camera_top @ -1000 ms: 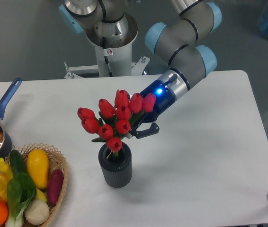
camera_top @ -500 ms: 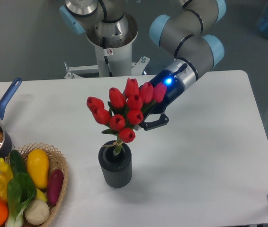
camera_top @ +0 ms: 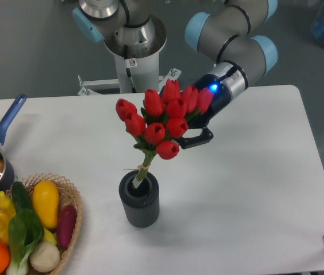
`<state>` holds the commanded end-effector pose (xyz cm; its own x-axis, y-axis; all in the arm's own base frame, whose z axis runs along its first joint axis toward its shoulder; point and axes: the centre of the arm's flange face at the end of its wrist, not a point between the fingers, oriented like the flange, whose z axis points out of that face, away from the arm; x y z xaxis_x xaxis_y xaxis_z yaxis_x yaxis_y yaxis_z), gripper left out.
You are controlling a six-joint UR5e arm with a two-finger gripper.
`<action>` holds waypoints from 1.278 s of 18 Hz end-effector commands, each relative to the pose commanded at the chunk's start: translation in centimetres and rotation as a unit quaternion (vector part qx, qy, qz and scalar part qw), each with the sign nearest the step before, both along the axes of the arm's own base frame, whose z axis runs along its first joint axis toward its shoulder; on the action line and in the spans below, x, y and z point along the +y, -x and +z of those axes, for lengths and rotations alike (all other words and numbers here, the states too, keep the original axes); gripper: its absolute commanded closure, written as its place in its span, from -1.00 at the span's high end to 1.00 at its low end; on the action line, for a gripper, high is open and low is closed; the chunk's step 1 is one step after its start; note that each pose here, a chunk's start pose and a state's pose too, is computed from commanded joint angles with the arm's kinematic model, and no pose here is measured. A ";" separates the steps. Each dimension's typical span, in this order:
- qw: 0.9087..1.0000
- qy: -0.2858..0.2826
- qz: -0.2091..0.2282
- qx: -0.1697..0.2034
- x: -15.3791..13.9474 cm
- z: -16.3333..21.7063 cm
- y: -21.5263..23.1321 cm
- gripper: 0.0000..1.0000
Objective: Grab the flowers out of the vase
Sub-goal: 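Lift the gripped tulips straight up out of the grey vase, then hold the tulip bouquet raised above the vase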
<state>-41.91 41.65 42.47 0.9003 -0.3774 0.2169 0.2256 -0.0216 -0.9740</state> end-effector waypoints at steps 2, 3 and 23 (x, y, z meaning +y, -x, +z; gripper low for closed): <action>1.000 -0.001 0.006 -0.006 -0.6 0.6 0.6 -0.17; 1.000 0.000 0.007 -0.008 -0.7 1.1 0.9 -0.17; 0.999 0.002 0.040 0.001 -3.4 4.8 4.7 -0.17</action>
